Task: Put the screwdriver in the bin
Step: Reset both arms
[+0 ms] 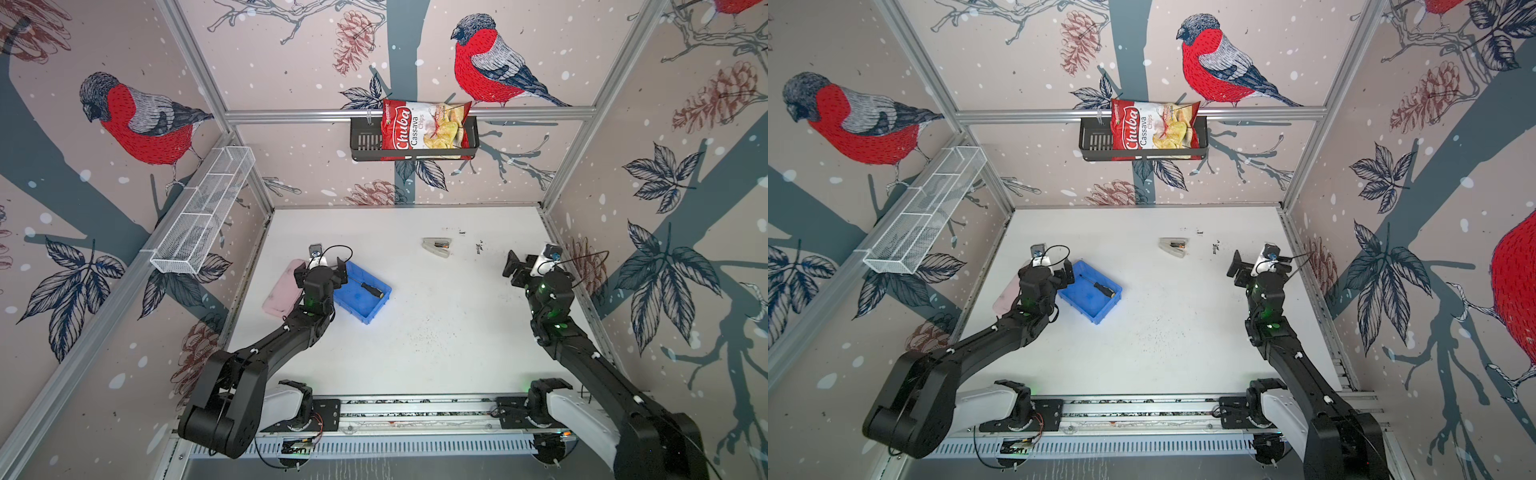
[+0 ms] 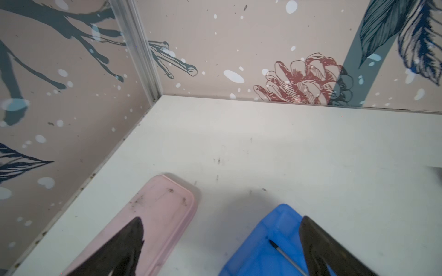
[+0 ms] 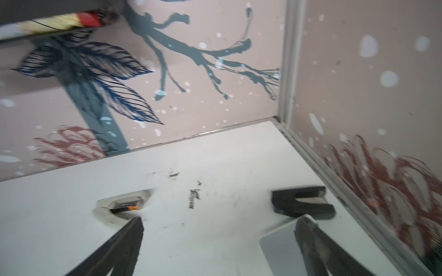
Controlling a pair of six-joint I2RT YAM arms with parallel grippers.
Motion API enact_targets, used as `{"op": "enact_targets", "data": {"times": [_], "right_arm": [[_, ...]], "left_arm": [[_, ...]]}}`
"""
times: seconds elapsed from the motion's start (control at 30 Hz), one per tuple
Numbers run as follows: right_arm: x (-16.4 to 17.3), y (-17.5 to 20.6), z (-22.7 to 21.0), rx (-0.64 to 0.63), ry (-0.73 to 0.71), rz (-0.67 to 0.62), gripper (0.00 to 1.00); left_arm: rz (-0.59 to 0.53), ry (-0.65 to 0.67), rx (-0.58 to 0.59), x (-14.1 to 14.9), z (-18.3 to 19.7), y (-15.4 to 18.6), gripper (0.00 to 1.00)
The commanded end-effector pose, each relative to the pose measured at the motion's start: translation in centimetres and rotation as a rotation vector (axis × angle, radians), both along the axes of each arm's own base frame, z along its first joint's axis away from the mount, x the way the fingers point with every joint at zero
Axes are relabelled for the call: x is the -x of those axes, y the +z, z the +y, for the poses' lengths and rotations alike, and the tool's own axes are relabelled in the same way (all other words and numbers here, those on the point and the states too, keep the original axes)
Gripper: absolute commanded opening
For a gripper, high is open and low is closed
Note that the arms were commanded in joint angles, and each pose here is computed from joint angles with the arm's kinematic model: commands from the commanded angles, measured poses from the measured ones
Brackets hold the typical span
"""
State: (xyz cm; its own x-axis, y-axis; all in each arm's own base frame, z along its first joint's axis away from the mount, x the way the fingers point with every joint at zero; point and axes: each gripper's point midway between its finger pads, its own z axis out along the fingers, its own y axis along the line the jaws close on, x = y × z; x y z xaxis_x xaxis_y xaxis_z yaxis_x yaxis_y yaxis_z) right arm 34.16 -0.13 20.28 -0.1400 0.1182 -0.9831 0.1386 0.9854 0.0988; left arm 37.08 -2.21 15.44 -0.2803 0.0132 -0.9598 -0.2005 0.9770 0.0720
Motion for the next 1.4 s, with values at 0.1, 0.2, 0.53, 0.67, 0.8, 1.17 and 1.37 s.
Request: {"op": "enact_targets", "data": {"times": [0.1, 0.2, 0.53, 0.67, 0.8, 1.17, 1.37], "right_arm": [[0.9, -1.3, -3.6, 0.004, -0.143, -0.086, 1.00], [1.1, -2.4, -3.7, 0.016, -0.144, -0.097, 1.00], [0.0, -3.7, -3.2, 0.031, -0.111, -0.124, 1.00], [-0.8, -5.1, -2.9, 0.032, -0.088, -0.099, 1.00], [-1.3, -6.3, -2.6, 0.035, -0.068, -0.083, 1.00], [-3.1, -7.8, -2.3, 0.042, -0.047, -0.001, 0.99], [-3.2, -7.8, -2.4, 0.043, -0.048, -0.003, 1.00]], "left_arm": [[-0.127, -0.020, -0.041, 0.5, 1.2, -0.3, 1.00], [-0.158, -0.066, -0.056, 0.8, 0.7, -0.6, 1.00], [-0.199, -0.129, -0.047, 0.4, 1.3, -0.4, 1.00], [-0.214, -0.163, -0.006, 0.1, 1.9, -0.4, 1.00], [-0.217, -0.153, 0.074, 0.1, 3.3, -1.8, 1.00], [-0.184, -0.157, 0.062, -0.6, 3.2, -2.6, 0.99], [-0.180, -0.140, 0.040, -0.7, 3.2, -2.6, 0.99]]}}
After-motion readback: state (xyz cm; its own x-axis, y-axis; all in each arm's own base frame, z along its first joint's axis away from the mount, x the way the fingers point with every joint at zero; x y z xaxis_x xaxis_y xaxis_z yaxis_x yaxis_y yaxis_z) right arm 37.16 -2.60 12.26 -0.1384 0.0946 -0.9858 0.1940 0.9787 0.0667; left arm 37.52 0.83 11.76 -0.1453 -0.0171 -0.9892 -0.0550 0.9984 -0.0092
